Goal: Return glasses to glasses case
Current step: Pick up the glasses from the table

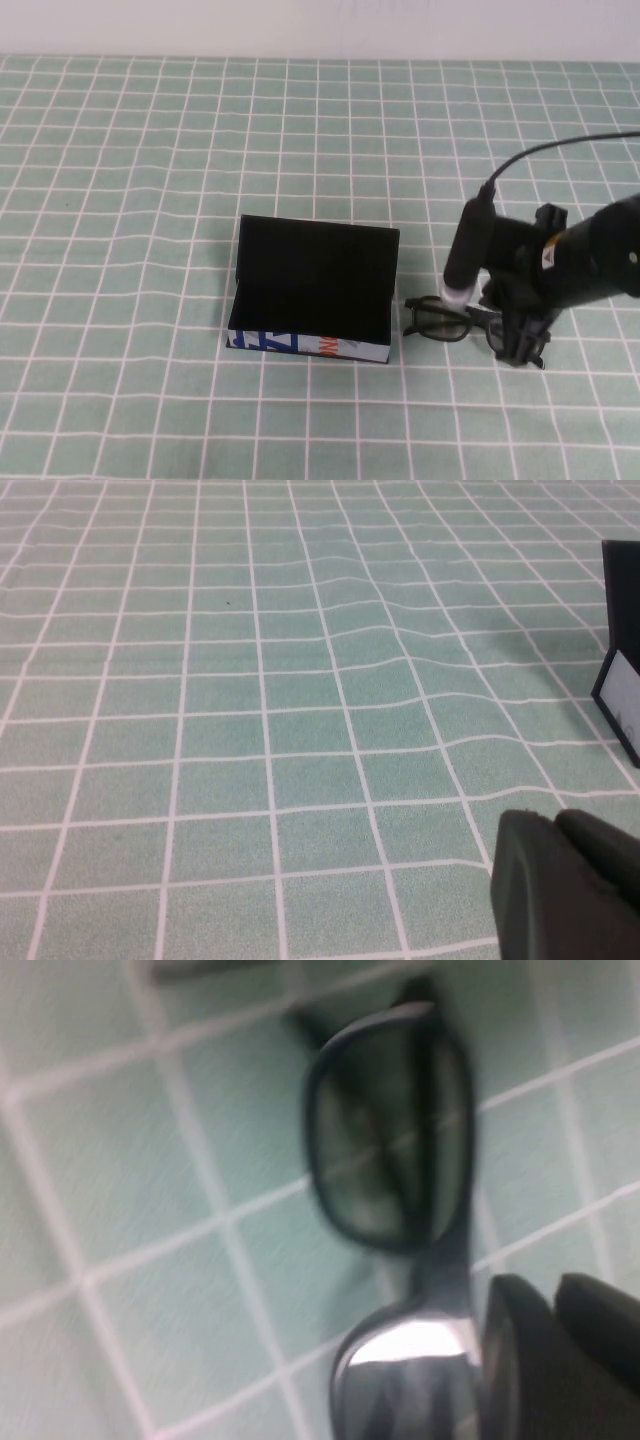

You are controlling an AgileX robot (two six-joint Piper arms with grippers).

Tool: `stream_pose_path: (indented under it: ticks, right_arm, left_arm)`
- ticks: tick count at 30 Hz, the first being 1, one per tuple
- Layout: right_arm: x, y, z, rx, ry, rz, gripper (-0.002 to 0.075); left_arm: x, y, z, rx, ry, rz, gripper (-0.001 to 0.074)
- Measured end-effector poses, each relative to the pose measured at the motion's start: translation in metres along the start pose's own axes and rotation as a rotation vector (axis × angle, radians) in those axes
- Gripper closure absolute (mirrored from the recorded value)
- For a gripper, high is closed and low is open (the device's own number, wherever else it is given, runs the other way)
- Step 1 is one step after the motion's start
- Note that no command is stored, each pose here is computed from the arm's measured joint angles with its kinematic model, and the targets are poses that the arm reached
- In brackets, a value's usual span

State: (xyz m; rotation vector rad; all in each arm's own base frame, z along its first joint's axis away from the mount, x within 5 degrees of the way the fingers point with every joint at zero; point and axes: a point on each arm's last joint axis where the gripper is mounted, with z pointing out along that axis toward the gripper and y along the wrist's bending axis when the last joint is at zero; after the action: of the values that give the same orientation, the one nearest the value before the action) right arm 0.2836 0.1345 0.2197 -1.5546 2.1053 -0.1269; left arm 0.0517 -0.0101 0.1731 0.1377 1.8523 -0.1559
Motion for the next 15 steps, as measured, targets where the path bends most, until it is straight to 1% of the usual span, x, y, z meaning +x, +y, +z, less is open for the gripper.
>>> stream_pose_path:
  ticks: [2,6,8,10,15]
  right_arm:
    - [-0.005,-0.005,-0.002,0.011,-0.010,0.036,0.0645]
    - [-0.010,-0.011,0.004,-0.008,0.007,0.081,0.0468]
    - [-0.011,-0.011,0.008,-0.029,0.027,0.085,0.0405]
    - [-0.009,-0.009,0.015,-0.054,0.052,0.088,0.0375]
    - [-0.006,-0.007,0.027,-0.088,0.089,0.086,0.0357]
  left_arm:
    - [0.000,0.000,0.000,0.000,0.000,0.000,0.0738]
    - [0.000,0.000,0.000,0.000,0.000,0.000,0.0738]
    - [0.000,0.000,0.000,0.000,0.000,0.000,0.0738]
    - [0.000,0.000,0.000,0.000,0.000,0.000,0.0738]
    - [0.000,0.000,0.000,0.000,0.000,0.000,0.0738]
